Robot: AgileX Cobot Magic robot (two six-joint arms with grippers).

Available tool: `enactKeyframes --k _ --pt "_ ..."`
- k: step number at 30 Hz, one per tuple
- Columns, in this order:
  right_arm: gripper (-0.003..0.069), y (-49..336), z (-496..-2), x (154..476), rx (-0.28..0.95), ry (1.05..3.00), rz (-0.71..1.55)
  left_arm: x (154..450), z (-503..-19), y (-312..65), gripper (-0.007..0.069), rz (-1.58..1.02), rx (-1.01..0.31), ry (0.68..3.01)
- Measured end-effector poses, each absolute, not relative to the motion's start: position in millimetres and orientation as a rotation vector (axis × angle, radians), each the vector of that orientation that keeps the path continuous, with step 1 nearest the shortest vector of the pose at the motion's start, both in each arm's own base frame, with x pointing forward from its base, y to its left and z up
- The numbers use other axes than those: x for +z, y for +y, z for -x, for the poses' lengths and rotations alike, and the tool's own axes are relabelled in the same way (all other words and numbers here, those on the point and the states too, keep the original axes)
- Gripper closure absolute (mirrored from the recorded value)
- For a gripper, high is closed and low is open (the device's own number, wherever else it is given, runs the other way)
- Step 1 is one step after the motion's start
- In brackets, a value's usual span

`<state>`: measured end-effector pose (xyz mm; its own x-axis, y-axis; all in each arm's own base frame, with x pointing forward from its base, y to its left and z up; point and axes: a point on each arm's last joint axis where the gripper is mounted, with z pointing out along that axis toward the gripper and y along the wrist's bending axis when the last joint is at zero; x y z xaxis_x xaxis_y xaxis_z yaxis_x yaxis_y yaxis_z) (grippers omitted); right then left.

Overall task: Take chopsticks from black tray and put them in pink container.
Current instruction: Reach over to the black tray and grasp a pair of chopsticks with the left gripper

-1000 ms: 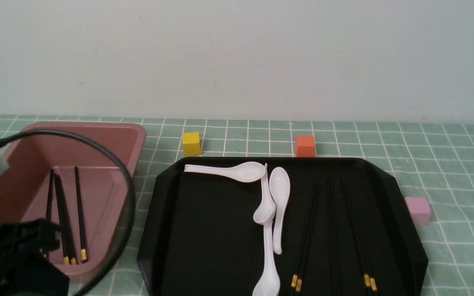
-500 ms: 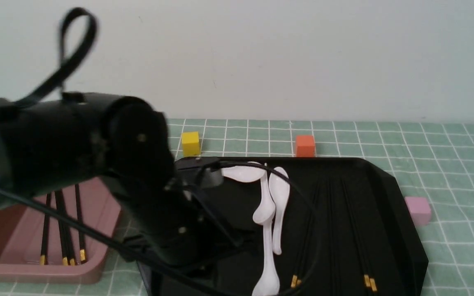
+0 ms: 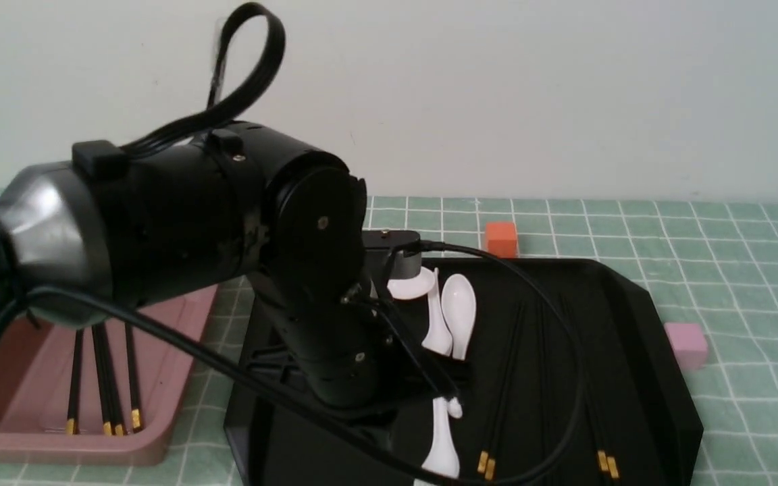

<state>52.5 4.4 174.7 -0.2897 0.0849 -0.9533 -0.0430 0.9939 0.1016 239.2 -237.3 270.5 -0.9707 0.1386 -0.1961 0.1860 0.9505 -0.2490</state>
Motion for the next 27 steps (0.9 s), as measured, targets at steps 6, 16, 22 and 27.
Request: enactKeyframes --k 6,16,22,27 --pt "0.0419 4.4 -52.5 174.7 0.125 1.861 -0.030 282.0 -252.0 -252.0 0.0533 -0.239 -0.454 2.907" --pt "0.0419 4.4 -52.5 174.7 0.125 1.861 -0.030 277.0 -266.5 -266.6 0.0419 -0.276 -0.489 2.870" --pt "0.0419 4.4 -52.5 174.7 0.125 1.861 -0.030 258.5 -278.1 -284.0 0.0361 -0.331 -0.506 2.927" --pt "0.0419 4.4 -52.5 174.7 0.125 1.861 -0.030 242.7 -291.6 -308.4 0.0337 -0.419 -0.465 2.956"
